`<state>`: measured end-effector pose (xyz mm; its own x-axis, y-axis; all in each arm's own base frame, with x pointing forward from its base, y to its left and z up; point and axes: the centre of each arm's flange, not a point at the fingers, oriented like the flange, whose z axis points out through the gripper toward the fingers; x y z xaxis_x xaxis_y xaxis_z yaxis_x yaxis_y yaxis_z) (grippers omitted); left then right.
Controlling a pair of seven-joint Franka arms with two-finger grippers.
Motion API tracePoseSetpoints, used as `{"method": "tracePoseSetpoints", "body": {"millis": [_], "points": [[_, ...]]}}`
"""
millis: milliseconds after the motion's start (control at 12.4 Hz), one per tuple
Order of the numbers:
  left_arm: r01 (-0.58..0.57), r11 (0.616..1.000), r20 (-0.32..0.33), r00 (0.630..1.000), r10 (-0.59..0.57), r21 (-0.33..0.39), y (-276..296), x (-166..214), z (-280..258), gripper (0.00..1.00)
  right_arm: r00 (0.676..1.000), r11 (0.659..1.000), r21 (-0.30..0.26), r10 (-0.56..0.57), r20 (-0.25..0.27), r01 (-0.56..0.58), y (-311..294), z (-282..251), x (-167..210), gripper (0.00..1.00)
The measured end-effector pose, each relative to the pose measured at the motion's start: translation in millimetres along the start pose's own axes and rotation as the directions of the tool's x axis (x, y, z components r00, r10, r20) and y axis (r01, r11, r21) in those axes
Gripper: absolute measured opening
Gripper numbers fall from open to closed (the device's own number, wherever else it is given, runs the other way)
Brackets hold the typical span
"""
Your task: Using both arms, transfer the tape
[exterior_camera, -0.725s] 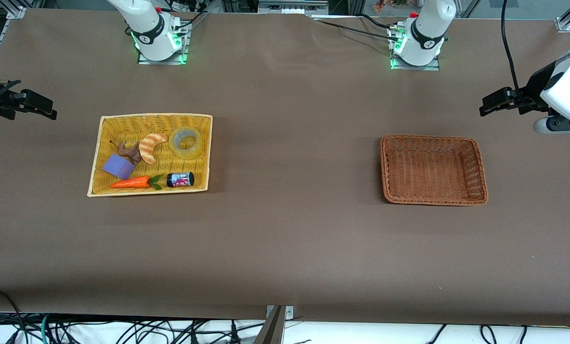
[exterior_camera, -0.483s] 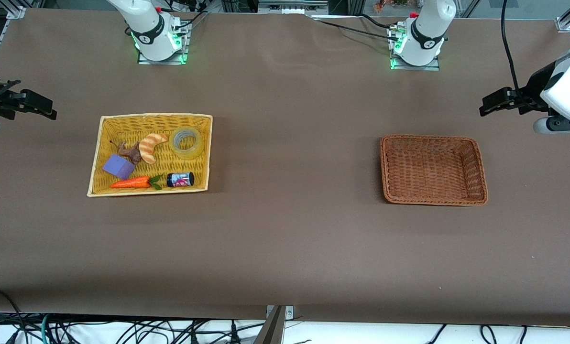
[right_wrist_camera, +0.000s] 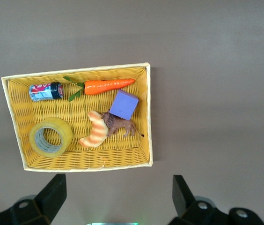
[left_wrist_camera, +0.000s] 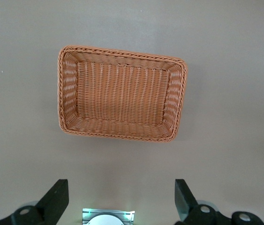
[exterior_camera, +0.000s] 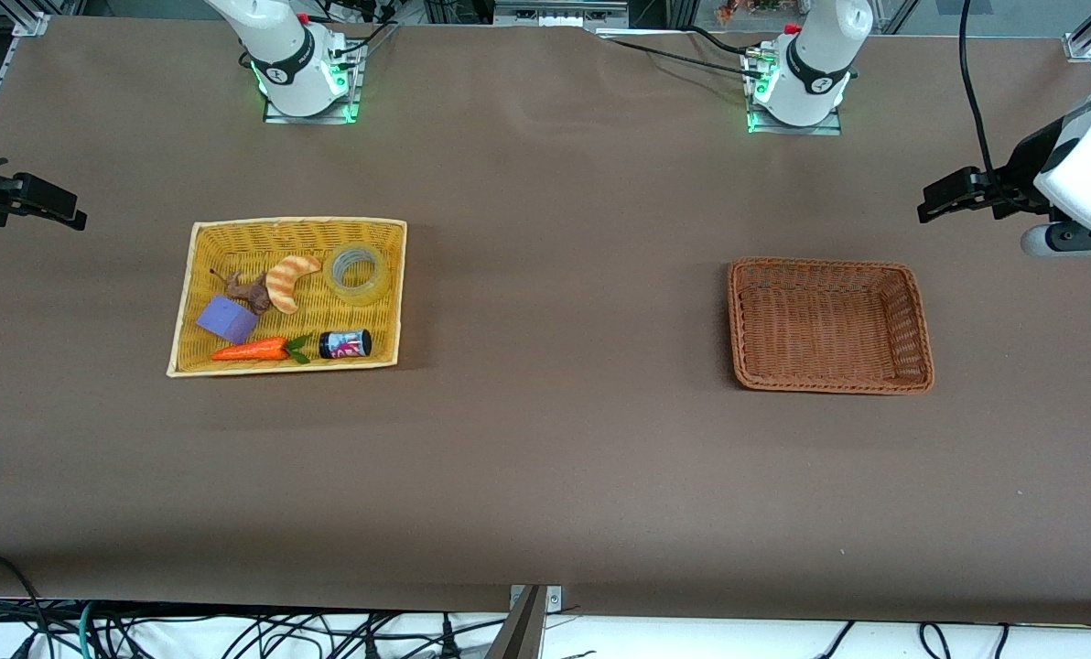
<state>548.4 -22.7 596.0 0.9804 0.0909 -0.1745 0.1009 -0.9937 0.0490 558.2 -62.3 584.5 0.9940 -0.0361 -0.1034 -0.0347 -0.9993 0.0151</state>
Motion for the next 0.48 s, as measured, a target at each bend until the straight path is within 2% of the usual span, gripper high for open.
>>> {"method": "tracePoseSetpoints", "body": {"millis": [483], "points": [[0.000,1.000,0.000,1.000,0.000,0.000,-0.2,0.0,0.0,1.00,1.000,1.000,0.002,-0.011,0.003,0.011,-6.3,2.2,1.9,1.00]]}}
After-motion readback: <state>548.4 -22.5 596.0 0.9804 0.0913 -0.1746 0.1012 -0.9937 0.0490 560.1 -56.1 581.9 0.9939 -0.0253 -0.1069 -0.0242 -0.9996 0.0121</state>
